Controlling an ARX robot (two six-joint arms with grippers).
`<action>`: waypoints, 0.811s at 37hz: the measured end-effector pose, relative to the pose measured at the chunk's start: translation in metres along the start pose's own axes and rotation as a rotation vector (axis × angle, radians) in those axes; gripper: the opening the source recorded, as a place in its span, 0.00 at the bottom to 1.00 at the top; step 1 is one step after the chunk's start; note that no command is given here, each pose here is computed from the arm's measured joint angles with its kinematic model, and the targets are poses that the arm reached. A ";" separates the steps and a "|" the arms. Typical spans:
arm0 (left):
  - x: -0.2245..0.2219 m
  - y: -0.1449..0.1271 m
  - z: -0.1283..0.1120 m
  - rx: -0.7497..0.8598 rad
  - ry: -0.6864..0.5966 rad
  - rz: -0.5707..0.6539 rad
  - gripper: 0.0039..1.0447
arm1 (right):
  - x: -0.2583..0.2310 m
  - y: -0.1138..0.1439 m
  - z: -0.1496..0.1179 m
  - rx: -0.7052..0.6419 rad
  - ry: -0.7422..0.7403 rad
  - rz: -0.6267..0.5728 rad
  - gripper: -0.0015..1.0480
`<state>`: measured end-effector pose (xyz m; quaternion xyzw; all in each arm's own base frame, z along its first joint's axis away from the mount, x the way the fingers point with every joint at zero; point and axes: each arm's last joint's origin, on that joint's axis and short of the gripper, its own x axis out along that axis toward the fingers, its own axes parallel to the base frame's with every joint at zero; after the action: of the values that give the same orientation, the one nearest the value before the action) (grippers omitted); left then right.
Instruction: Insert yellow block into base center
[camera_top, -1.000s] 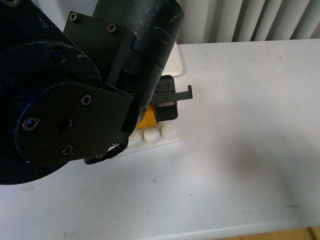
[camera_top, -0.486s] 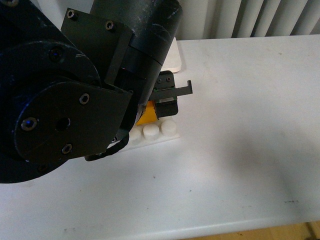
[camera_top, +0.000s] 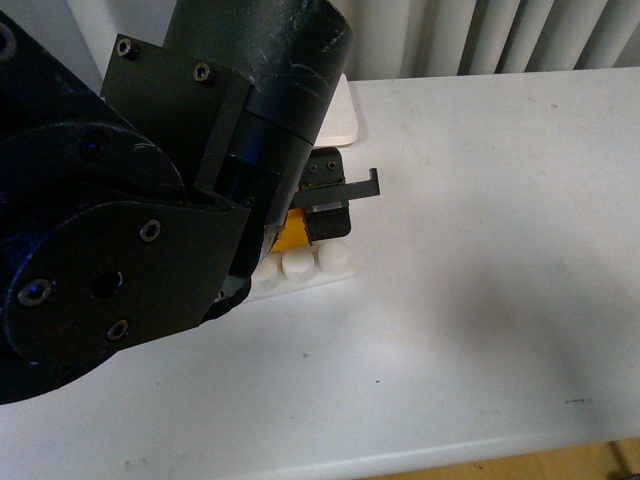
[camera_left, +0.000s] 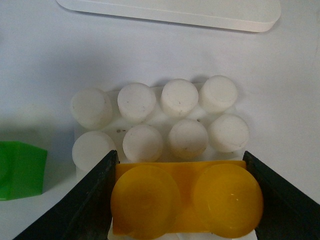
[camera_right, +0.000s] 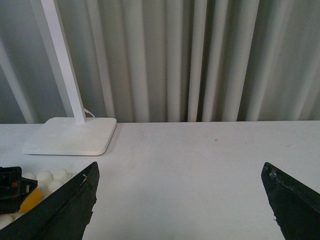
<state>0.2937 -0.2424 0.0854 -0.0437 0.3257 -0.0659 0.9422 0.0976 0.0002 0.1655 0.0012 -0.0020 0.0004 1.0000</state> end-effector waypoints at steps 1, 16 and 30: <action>0.000 0.000 -0.001 0.004 0.001 0.002 0.62 | 0.000 0.000 0.000 0.000 0.000 0.000 0.91; 0.009 -0.005 -0.007 0.110 0.057 0.010 0.62 | 0.000 0.000 0.000 0.000 0.000 0.000 0.91; 0.008 -0.001 -0.013 0.114 0.039 -0.020 0.81 | 0.000 0.000 0.000 0.000 0.000 0.000 0.91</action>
<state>0.2917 -0.2452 0.0707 0.0082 0.3394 -0.0946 0.9358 0.0976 0.0002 0.1655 0.0012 -0.0020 0.0004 1.0000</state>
